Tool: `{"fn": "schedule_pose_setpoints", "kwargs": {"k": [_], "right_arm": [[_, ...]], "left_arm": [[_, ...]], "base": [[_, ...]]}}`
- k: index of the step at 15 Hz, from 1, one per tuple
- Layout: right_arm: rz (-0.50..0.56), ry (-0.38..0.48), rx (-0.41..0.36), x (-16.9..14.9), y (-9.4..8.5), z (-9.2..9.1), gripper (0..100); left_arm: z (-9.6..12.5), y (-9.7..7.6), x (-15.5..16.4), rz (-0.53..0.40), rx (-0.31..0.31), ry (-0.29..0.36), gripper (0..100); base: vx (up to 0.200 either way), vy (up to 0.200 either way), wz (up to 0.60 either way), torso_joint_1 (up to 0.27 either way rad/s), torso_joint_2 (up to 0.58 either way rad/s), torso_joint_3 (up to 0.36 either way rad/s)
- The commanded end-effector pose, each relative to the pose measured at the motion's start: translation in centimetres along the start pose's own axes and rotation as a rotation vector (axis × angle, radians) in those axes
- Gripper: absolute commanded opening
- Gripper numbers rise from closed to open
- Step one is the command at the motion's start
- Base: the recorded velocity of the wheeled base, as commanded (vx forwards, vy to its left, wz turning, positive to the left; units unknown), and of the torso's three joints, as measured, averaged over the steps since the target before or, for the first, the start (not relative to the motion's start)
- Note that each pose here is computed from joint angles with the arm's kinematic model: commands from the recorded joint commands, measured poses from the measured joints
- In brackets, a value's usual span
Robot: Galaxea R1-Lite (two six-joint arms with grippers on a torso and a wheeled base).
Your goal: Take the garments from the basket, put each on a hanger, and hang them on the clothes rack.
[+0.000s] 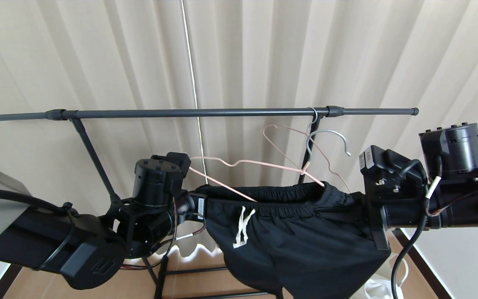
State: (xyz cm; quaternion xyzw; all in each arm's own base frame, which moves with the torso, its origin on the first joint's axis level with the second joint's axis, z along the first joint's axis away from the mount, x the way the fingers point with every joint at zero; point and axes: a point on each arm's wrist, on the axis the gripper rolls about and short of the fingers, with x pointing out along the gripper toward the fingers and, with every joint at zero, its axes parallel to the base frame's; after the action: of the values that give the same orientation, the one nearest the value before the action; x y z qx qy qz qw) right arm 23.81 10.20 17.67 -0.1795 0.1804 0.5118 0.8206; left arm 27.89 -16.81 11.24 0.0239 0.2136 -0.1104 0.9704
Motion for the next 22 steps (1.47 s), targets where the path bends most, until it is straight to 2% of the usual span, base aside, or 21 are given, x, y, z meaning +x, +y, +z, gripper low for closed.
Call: {"fn": "schedule_pose_setpoints", "kwargs": {"k": [1, 7, 10, 16, 18, 22], "right_arm": [[0.013, 0.016, -0.020, 0.2, 0.3, -0.5, 0], [0.040, 0.070, -0.121, 1.1, 0.3, -2.1, 0], [0.025, 0.102, -0.121, 1.5, 0.2, -2.5, 0], [-0.015, 0.175, -0.154, 2.2, -0.5, -3.5, 0], [-0.027, 0.192, -0.153, 2.4, -0.6, -3.6, 0], [-0.031, 0.200, -0.151, 2.5, -0.6, -3.7, 0]], "left_arm": [[0.4, 0.4, 0.6, 0.015, -0.010, -0.012, 0], [1.6, 0.7, 1.5, 0.029, -0.011, -0.043, 0], [1.9, 1.5, 1.6, 0.055, -0.008, -0.026, 0], [2.0, 2.1, 1.6, 0.070, 0.001, -0.015, 0], [2.5, 2.2, 1.1, 0.069, 0.009, -0.023, 0], [3.6, 2.3, -0.1, 0.073, 0.018, 0.009, 0]], "base": [[0.000, 0.000, 0.00, 0.000, 0.00, 0.000], [0.000, 0.000, 0.00, 0.000, 0.00, 0.000], [0.000, 0.000, 0.00, 0.000, 0.00, 0.000], [0.000, 0.000, 0.00, 0.000, 0.00, 0.000], [0.000, 0.000, 0.00, 0.000, 0.00, 0.000], [0.000, 0.000, 0.00, 0.000, 0.00, 0.000]]}}
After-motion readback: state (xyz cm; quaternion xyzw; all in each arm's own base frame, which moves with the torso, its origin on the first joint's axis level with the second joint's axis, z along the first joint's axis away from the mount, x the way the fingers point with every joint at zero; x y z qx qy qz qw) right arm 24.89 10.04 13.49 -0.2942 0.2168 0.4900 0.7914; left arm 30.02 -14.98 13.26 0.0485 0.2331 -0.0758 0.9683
